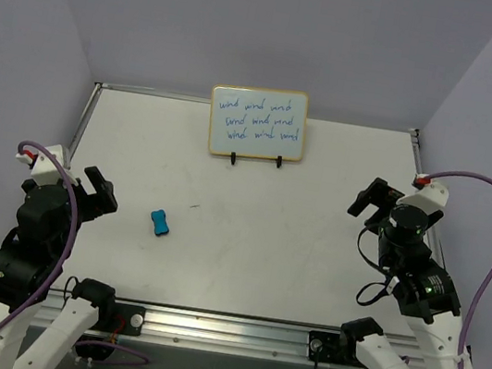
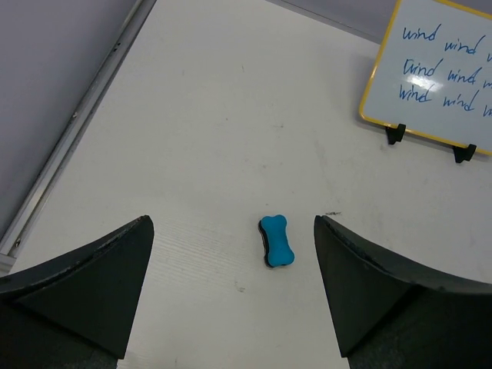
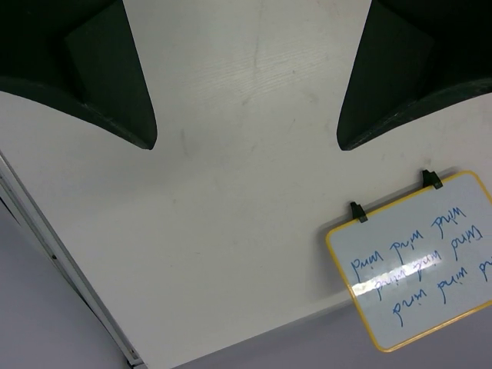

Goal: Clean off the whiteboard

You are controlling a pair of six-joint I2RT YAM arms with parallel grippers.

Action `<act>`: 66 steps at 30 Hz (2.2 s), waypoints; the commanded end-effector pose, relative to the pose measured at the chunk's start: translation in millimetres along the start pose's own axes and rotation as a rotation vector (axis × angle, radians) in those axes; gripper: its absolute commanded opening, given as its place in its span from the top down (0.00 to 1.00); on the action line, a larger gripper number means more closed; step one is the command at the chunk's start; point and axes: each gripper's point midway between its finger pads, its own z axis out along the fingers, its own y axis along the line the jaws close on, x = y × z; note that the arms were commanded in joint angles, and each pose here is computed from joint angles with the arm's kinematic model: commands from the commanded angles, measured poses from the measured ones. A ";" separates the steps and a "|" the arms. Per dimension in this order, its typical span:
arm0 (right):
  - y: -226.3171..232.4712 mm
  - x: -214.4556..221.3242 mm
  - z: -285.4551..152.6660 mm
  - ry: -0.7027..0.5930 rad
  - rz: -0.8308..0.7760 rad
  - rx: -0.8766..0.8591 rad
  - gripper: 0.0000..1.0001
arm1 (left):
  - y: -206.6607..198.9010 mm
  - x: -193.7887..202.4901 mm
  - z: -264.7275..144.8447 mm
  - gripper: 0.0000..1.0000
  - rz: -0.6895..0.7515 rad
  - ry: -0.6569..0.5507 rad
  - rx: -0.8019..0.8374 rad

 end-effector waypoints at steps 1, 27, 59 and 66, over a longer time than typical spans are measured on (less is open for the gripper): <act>8.2 -5.0 4.5 -0.042 0.039 -0.029 0.00 | -7.8 -13.6 -1.0 0.06 -0.012 -0.050 0.041; 206.4 166.6 244.0 0.288 -0.238 -0.351 0.35 | -24.7 -4.3 3.9 0.06 0.018 -0.015 0.122; 196.2 222.6 310.2 0.316 -0.395 -0.287 0.67 | -26.7 -1.8 7.0 0.06 0.028 0.001 0.122; 198.7 227.7 312.2 0.318 -0.383 -0.295 0.78 | -27.2 -1.1 7.9 0.06 0.031 0.005 0.122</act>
